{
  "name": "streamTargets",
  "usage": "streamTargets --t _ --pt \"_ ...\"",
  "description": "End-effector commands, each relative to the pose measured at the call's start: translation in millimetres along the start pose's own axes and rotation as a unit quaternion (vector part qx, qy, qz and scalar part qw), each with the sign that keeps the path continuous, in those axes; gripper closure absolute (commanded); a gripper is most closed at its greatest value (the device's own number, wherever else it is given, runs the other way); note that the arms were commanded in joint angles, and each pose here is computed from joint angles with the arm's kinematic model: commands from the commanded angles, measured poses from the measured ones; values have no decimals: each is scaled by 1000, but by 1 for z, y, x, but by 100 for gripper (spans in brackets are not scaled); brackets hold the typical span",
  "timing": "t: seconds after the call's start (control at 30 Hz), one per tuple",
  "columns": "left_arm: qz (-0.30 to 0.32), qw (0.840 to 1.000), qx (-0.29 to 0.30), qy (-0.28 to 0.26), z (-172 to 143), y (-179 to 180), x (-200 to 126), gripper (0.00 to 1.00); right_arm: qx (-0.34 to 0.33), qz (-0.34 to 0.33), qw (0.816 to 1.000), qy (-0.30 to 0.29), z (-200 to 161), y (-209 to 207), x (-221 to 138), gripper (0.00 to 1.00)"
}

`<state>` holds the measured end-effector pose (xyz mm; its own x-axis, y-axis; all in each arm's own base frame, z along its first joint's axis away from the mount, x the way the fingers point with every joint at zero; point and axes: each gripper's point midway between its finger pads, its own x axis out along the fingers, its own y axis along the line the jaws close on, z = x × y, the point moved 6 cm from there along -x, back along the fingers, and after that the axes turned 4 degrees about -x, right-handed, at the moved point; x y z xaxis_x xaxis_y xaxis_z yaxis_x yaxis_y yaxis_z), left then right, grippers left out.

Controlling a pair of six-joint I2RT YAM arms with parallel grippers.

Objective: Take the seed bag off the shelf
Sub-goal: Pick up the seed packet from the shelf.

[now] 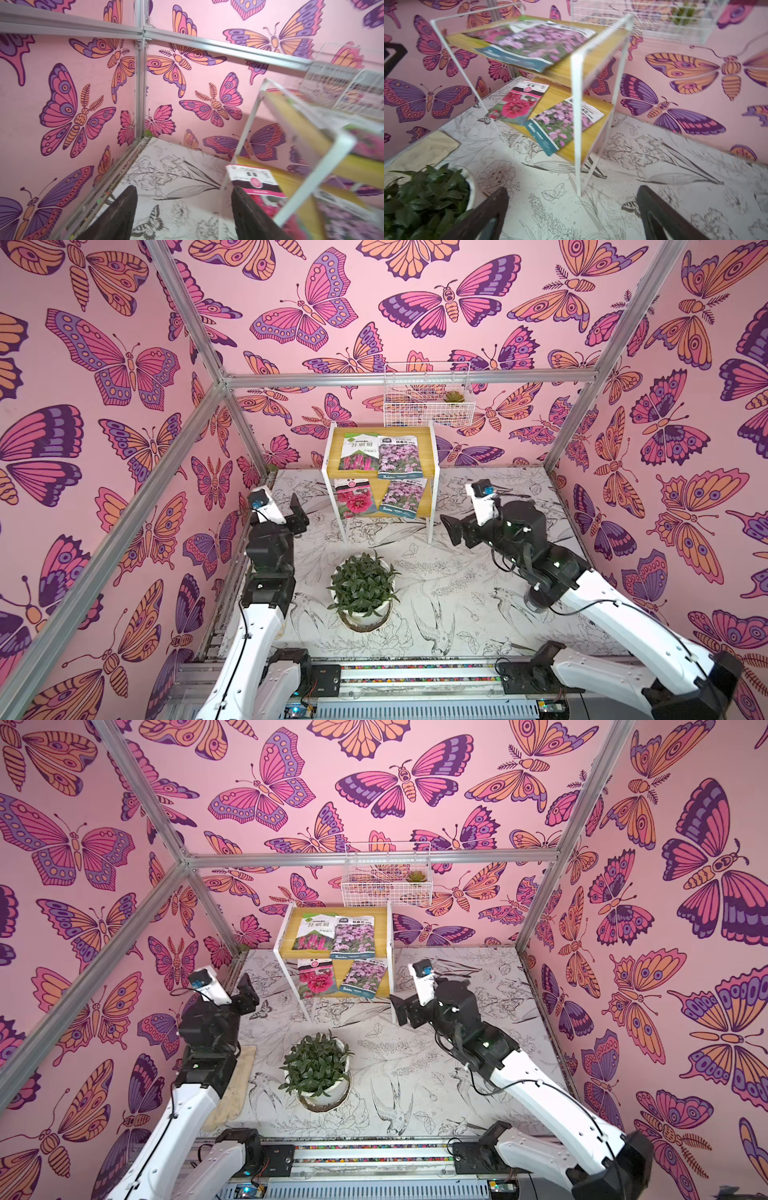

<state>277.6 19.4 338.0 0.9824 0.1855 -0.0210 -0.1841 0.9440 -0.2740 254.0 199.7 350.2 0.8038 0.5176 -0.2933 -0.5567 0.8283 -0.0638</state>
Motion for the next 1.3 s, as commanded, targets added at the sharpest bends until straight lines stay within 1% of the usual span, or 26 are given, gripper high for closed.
streamTargets --t 0.0,0.07,0.1,0.13,0.2,0.23,0.27,0.3,0.37,0.4,0.43,0.47,0.57,0.7,0.93,1.07,1.1,1.2,1.27 --pt "-16 989 -50 137 -23 -7 -12 26 -60 -4 998 12 32 19 7 1" --pt "-45 980 -76 180 -22 -17 -16 26 -77 19 996 32 45 32 17 1" --pt "-62 974 -93 197 -23 -22 -18 27 -82 30 995 38 49 37 20 1" --pt "-87 965 -121 217 -26 -29 -20 36 -92 44 994 43 54 44 25 1" --pt "-123 944 -176 251 -32 -40 -23 40 -120 55 991 34 66 56 29 1" --pt "-145 932 -195 267 -36 -47 -23 40 -146 56 987 26 72 65 31 1" --pt "-167 922 -204 282 -39 -52 -24 38 -170 44 984 18 79 70 33 1" --pt "-179 916 -209 293 -42 -55 -24 35 -187 34 982 14 86 72 36 1" --pt "-195 906 -212 311 -49 -59 -27 35 -210 22 977 18 98 74 47 1" --pt "-199 904 -210 315 -52 -59 -28 34 -222 19 975 25 102 76 53 1" --pt "-202 904 -205 316 -53 -58 -31 34 -239 25 970 44 99 80 65 1" --pt "-207 905 -201 314 -54 -58 -35 35 -253 32 965 59 99 84 71 1" --pt "-212 907 -197 305 -55 -56 -45 36 -289 43 952 91 95 93 91 1" --pt "-215 908 -200 298 -55 -53 -55 37 -320 33 941 102 90 97 111 1" --pt "-225 899 -209 311 -59 -55 -57 38 -348 12 928 131 82 98 132 1" --pt "-227 896 -216 316 -59 -56 -58 38 -362 -11 922 136 78 96 141 0" --pt "-228 895 -217 315 -59 -57 -59 38 -365 -10 921 137 78 96 143 2" --pt "-230 896 -218 312 -57 -57 -61 38 -365 -11 921 138 79 96 142 12" --pt "-231 896 -218 310 -56 -56 -62 38 -368 -14 920 138 80 95 141 28"
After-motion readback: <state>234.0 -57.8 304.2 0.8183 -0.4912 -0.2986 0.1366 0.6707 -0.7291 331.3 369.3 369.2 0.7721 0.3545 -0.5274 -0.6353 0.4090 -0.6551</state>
